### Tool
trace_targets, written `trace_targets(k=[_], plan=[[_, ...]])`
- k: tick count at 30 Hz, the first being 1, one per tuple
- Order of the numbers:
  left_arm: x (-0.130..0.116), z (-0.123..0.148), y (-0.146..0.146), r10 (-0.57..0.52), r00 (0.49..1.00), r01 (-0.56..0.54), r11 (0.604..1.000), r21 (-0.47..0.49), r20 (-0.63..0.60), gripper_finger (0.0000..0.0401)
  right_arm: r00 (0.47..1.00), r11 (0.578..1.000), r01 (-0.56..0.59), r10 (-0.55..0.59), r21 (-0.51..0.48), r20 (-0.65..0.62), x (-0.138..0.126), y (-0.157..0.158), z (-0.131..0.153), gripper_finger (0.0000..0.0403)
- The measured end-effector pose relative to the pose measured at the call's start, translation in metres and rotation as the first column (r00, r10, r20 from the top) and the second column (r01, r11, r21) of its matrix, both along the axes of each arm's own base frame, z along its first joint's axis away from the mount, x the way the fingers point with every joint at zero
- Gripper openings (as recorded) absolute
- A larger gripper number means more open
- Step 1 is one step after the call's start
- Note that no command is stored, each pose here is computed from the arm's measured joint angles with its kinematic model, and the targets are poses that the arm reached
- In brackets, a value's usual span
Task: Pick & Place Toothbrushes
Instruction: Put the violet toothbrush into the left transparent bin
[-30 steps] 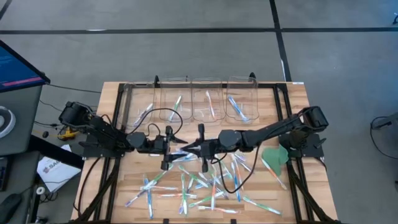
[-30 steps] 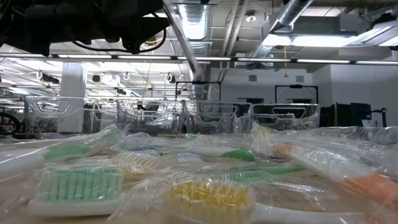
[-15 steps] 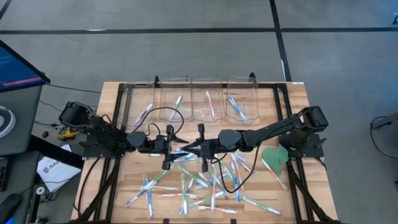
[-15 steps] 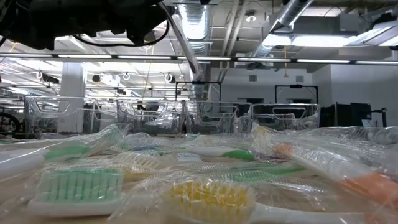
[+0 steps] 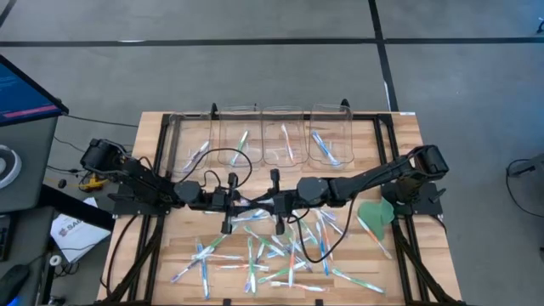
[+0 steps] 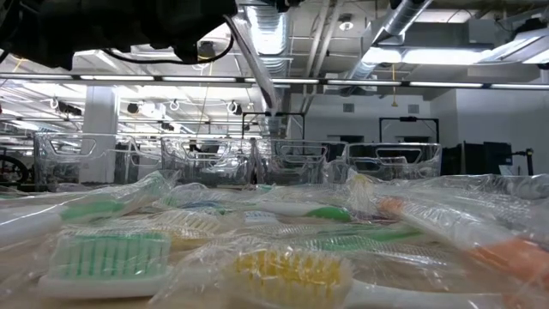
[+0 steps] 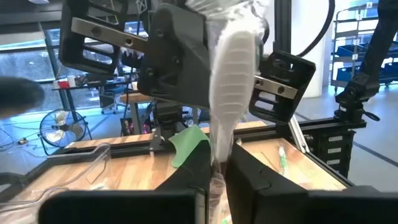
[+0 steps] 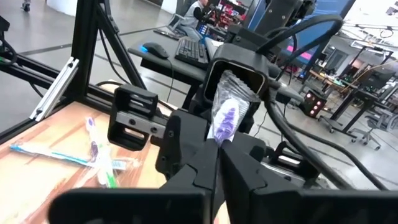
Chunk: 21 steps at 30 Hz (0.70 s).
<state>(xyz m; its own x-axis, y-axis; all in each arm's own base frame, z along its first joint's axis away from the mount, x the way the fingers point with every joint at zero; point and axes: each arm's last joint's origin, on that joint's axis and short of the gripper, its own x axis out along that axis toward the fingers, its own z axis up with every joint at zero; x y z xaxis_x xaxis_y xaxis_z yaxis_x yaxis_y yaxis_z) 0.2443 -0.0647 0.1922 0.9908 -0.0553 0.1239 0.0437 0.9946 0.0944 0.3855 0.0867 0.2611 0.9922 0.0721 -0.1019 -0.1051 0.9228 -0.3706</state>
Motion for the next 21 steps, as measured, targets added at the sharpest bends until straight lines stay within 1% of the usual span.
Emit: trace_targets(k=[2, 5, 8, 11, 14, 16, 18, 21], plan=[[0.000, 0.000, 0.000, 0.001, 1.000, -0.001, 1.000, 0.000, -0.003, 0.0020, 1.000, 1.000, 0.003, -0.003, 0.003, -0.011, 0.000, 0.000, -0.001, 0.0037], [0.000, 0.000, 0.000, 0.011, 1.000, -0.011, 1.000, -0.001, -0.004, 0.0024, 1.000, 0.999, 0.025, -0.024, 0.038, -0.021, 0.000, 0.000, -0.002, 0.0078], [0.000, -0.001, 0.000, 0.017, 1.000, -0.017, 1.000, -0.005, -0.013, 0.0016, 0.999, 0.996, 0.035, -0.032, 0.084, -0.041, -0.001, 0.002, -0.003, 0.0131], [0.000, -0.002, 0.000, 0.016, 0.999, -0.016, 1.000, -0.011, -0.032, 0.0016, 0.995, 0.993, 0.086, -0.082, 0.076, -0.052, -0.003, 0.006, -0.005, 0.0191], [-0.005, 0.002, 0.002, 0.063, 0.995, -0.063, 0.998, -0.002, -0.073, 0.0019, 0.988, 0.989, 0.140, -0.136, 0.047, -0.079, -0.008, 0.014, -0.005, 0.0239], [-0.011, 0.006, 0.003, 0.108, 0.988, -0.107, 0.994, 0.013, -0.114, 0.0019, 0.982, 0.988, 0.157, -0.157, -0.007, -0.105, -0.013, 0.019, -0.005, 0.0258], [-0.018, 0.012, 0.005, 0.132, 0.982, -0.130, 0.991, 0.024, -0.137, 0.0017, 0.981, 0.988, 0.137, -0.145, -0.070, -0.132, -0.019, 0.025, -0.002, 0.0266], [-0.034, 0.024, 0.006, 0.147, 0.974, -0.143, 0.989, 0.034, -0.172, 0.0018, 0.975, 0.982, 0.149, -0.165, -0.114, -0.150, -0.029, 0.032, 0.005, 0.0269]])
